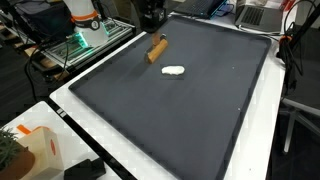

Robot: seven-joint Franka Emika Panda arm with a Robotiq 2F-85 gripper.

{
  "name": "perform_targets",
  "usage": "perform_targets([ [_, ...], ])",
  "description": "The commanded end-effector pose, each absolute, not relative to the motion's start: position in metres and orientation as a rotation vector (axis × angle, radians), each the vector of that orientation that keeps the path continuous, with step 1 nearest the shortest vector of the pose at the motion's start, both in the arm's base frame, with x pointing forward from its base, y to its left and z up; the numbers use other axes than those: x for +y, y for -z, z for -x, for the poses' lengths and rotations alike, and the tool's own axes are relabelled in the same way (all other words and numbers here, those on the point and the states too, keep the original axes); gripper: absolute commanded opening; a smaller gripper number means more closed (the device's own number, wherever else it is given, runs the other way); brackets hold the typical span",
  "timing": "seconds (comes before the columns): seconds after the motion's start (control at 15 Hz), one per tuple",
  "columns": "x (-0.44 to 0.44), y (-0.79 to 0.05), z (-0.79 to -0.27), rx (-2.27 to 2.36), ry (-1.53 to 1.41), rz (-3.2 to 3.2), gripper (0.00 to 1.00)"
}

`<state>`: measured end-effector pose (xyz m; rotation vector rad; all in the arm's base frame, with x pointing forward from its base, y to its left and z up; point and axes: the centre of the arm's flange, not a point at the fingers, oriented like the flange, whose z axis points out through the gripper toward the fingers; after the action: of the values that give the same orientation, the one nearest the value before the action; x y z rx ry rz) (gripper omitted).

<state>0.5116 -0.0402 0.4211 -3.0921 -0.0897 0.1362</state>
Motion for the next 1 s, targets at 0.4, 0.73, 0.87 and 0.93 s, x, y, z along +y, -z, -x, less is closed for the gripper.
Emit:
perform_targets([
  [0.4,0.026,-0.379,-0.522,0.350,0.026,3.284,0.22],
  [0.73,0.044,-0.361,-0.517,0.289,-0.014,3.297,0.22],
  [0.87,0.048,-0.357,-0.518,0.267,-0.056,3.284,0.22],
  [0.93,0.050,-0.355,-0.520,0.268,-0.055,3.274,0.22],
])
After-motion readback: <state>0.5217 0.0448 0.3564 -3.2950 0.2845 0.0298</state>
